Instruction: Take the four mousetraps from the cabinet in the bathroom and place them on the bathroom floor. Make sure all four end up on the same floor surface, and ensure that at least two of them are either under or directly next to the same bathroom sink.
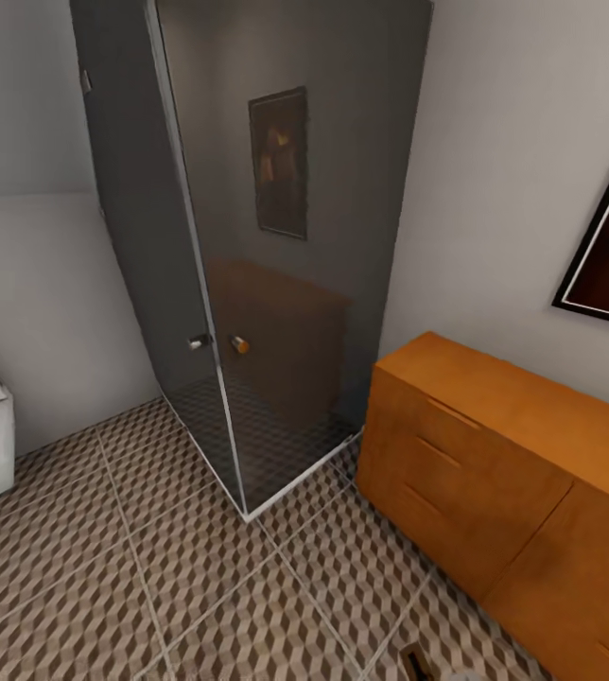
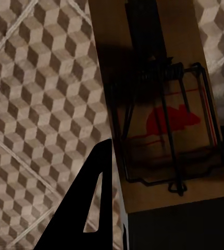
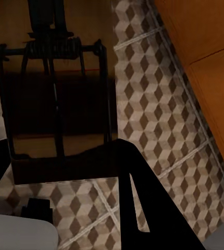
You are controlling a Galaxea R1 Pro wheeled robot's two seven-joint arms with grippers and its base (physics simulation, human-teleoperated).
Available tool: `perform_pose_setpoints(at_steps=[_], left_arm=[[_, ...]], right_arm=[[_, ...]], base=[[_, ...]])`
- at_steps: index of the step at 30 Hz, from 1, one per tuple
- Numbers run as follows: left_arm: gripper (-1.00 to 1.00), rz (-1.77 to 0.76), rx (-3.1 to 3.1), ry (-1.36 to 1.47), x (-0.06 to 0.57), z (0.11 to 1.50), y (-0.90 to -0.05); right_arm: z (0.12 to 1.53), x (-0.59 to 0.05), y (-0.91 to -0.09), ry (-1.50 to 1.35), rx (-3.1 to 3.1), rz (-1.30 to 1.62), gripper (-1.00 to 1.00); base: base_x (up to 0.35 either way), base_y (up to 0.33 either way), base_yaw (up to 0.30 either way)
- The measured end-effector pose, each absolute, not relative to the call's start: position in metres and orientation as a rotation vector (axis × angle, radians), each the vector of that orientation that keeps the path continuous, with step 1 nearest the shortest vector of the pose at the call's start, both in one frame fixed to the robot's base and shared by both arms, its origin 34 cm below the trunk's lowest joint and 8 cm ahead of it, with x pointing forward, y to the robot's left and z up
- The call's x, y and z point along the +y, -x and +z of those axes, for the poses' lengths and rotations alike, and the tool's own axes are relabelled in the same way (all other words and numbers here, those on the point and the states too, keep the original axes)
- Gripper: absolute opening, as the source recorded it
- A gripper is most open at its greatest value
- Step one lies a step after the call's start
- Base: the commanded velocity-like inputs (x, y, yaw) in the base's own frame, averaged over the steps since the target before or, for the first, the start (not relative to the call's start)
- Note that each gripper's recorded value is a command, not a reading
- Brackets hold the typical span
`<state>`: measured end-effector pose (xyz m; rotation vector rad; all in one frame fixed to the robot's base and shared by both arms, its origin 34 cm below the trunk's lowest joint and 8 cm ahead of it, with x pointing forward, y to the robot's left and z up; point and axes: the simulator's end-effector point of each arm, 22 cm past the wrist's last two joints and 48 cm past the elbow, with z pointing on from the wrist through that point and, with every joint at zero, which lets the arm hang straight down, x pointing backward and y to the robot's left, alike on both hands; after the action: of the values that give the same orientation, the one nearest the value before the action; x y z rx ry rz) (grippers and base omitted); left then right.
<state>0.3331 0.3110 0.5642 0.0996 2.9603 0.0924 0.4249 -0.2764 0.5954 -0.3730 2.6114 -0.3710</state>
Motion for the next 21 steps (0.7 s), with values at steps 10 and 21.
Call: perform_pose_setpoints(at_steps=[10, 21], left_arm=[[-1.00, 0.093, 2.959, -0.100, 0.3111, 0.5645, -0.3336], [-1.00, 0.093, 2.952, -0.099, 0.3111, 0.5660, -0.3361]], right_arm=[[0.5955, -0.2758, -0.4252, 0.374, 2.611, -0.365, -1.00], [0.5976, -0.2759, -0.4278, 0.372, 2.604, -0.365, -1.00]], base=[[0.000, 0.000, 0.136], [0.000, 0.000, 0.256]])
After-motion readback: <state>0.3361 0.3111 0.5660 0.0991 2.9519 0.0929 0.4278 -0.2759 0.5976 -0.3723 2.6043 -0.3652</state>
